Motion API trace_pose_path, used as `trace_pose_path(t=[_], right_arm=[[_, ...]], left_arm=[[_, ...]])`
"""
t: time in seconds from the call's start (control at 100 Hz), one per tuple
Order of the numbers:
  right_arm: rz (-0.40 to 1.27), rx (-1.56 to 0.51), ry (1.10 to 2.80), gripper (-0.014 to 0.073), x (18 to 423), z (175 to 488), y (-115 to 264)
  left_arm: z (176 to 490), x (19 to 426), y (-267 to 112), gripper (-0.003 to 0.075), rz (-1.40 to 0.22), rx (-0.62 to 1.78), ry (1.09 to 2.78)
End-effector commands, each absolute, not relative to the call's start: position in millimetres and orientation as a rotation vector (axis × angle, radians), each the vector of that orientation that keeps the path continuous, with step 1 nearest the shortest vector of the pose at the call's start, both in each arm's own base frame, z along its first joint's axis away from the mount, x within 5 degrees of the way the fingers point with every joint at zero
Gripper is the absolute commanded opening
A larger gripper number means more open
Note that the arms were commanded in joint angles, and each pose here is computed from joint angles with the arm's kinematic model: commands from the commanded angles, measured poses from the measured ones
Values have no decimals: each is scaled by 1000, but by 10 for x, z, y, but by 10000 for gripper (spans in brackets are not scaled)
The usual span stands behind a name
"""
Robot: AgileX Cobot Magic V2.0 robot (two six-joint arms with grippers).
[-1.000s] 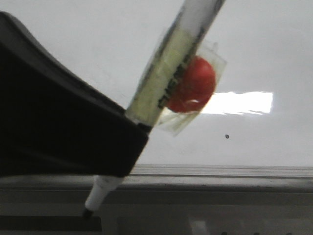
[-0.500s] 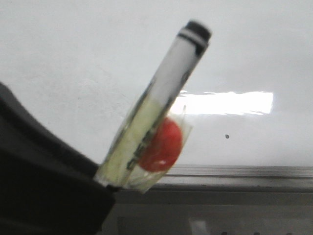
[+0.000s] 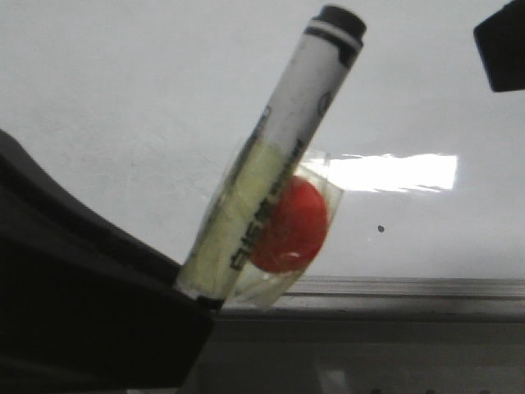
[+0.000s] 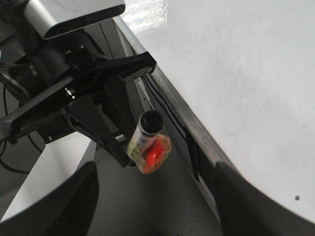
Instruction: Write number 6 on whiteboard
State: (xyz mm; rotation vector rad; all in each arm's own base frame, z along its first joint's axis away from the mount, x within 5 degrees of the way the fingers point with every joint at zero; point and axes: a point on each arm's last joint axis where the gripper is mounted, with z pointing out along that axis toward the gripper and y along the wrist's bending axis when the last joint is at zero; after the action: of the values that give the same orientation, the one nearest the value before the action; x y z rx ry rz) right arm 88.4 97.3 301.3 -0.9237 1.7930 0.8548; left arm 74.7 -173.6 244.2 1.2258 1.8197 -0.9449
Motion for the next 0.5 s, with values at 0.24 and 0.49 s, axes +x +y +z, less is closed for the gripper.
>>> trace_pose_path(t=[0.24, 0.49], right_arm=[[878, -896, 1734, 449, 905, 3151, 994], [931, -892, 1689, 449, 933, 3180, 1035]], left_arm=[[2571, 750, -1759, -8, -1003, 1172, 1793], [2576, 730, -1766, -8, -1032, 1179, 1791]])
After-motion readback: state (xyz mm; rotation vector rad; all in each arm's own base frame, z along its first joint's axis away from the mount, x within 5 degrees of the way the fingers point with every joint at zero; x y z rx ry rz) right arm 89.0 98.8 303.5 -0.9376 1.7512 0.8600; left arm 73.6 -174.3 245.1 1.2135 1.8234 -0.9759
